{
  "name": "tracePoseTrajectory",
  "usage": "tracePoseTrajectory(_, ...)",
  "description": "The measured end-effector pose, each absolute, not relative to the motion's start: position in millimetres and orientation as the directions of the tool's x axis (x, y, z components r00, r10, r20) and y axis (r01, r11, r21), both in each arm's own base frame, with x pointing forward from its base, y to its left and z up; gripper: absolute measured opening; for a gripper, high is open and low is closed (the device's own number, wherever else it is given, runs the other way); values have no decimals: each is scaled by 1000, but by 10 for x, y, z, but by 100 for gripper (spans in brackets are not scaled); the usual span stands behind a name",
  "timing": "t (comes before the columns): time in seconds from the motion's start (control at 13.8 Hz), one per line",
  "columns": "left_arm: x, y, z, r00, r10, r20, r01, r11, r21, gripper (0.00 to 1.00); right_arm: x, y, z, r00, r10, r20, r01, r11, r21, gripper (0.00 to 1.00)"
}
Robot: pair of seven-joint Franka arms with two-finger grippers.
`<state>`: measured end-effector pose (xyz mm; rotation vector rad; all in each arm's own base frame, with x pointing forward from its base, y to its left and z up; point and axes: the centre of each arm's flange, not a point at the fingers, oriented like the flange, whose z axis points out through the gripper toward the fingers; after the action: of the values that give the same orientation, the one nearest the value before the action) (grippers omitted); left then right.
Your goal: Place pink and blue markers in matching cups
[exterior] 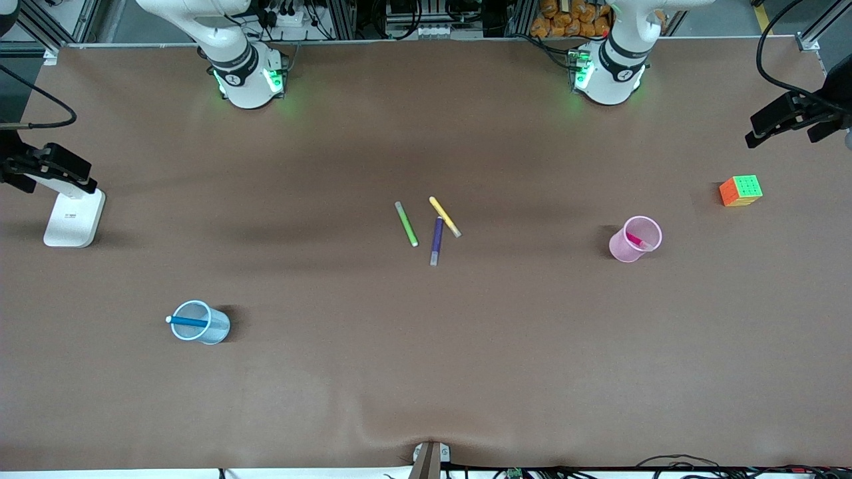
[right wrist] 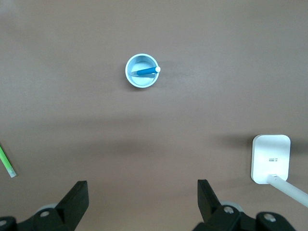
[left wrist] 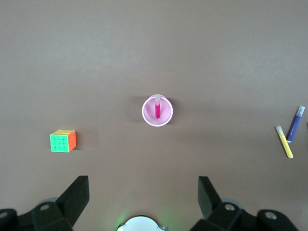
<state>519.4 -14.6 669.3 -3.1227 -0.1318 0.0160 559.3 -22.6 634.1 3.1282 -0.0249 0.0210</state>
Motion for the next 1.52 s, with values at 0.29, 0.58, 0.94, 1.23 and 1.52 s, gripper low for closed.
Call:
tracePoseTrajectory(0.29,5201,-143,6681,996,85,-12,85,-996,-17,100,5578,-229,6358,1000,-16,13,-16,-1000,15,100)
tracePoseTrajectory(0.58,5204,-106,6677,998,65,-13,65,-998,-16,100,5563,-231,6362,1000,-16,7,-16,-1000,15,100)
tracePoseTrajectory(0.94,5205,-47,6676,998,62,-14,62,-998,-16,100,5554,-221,6375,1000,-14,8,-14,-1000,15,100)
tracePoseTrajectory(1.23,5204,-3,6672,997,70,-17,70,-997,-16,100,5552,-194,6379,1000,-8,9,-8,-1000,15,100)
tracePoseTrajectory(1.52,5216,-95,6670,999,50,-12,50,-999,-16,100,5537,-189,6438,1000,-7,11,-7,-1000,15,100)
